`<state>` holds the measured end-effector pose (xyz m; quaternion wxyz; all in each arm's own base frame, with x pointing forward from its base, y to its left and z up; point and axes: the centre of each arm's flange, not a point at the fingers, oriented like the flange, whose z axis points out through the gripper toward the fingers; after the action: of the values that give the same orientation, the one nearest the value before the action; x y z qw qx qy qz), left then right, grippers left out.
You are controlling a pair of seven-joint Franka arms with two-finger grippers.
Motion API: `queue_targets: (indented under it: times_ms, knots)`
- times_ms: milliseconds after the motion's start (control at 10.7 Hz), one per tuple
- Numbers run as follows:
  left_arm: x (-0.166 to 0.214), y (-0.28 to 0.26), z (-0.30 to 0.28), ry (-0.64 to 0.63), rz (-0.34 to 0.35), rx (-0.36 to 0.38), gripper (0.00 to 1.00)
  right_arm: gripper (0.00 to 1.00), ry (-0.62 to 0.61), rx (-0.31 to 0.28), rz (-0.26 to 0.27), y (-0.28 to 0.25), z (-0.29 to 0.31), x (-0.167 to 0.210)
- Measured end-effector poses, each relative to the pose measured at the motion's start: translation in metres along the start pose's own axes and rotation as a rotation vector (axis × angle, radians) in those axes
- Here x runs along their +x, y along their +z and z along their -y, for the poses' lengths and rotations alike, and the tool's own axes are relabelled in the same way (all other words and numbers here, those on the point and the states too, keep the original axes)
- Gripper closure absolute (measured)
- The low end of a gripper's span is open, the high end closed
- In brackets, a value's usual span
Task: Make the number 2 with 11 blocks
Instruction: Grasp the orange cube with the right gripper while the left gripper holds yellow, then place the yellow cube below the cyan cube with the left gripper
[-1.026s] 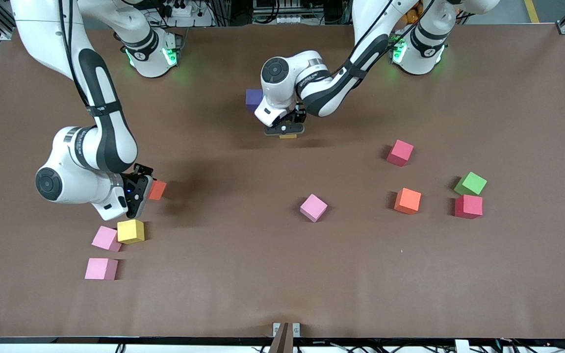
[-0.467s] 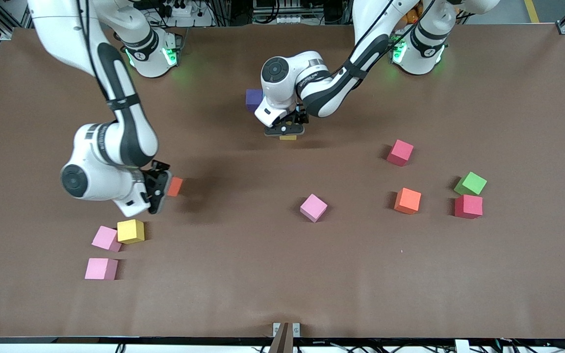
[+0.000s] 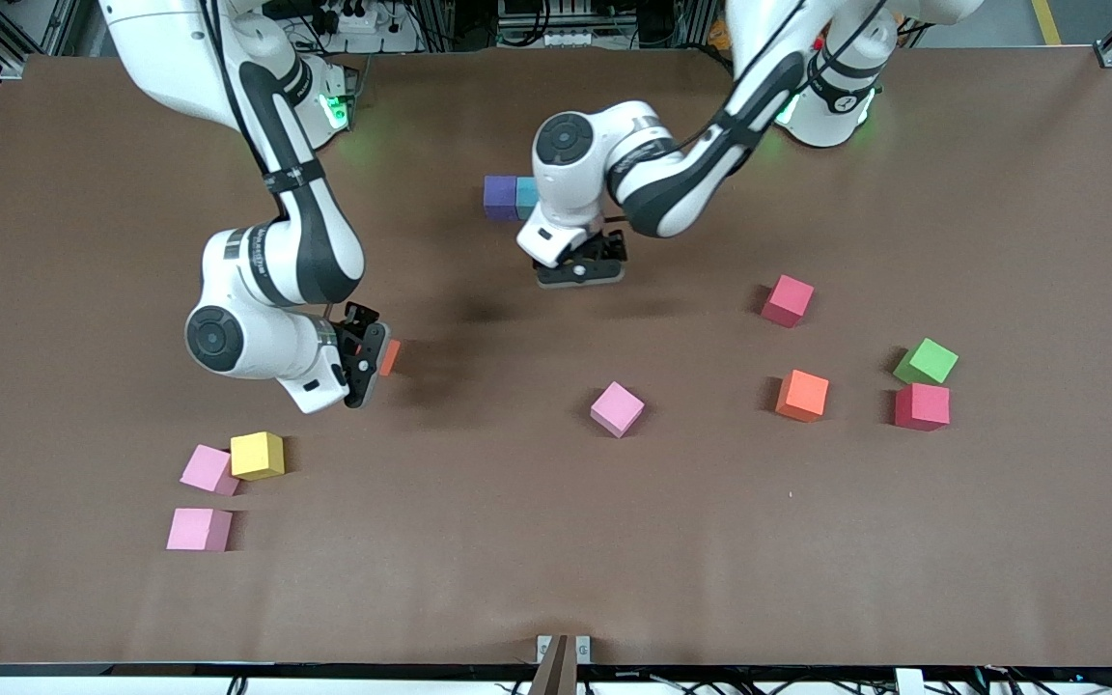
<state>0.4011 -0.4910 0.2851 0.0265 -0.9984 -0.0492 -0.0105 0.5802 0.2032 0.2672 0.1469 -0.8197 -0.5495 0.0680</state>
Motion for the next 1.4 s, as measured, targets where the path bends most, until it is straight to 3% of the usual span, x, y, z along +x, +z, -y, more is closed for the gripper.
queue_targets:
  times_ms: [373,746,1026,1213,1400]
  knots:
    - [0.086,-0.042,0.072,-0.019,-0.054,-0.006,0.00,0.41,0.032,-0.013,-0.011,0.003,0.020,0.026]
    - [0.151,-0.032,0.161,-0.076,-0.004,0.077,0.00,0.41,-0.050,-0.076,-0.015,0.031,0.061,0.066]
    - [0.178,-0.030,0.210,0.061,0.017,0.102,0.00,0.41,-0.171,-0.150,-0.004,0.078,0.125,0.101]
    - [0.186,-0.038,0.247,0.191,0.020,0.120,0.00,0.41,-0.237,-0.196,0.002,0.109,0.163,0.105]
    - [0.185,-0.039,0.285,0.296,0.013,0.131,0.00,0.41,-0.299,-0.203,0.016,0.126,0.191,0.103]
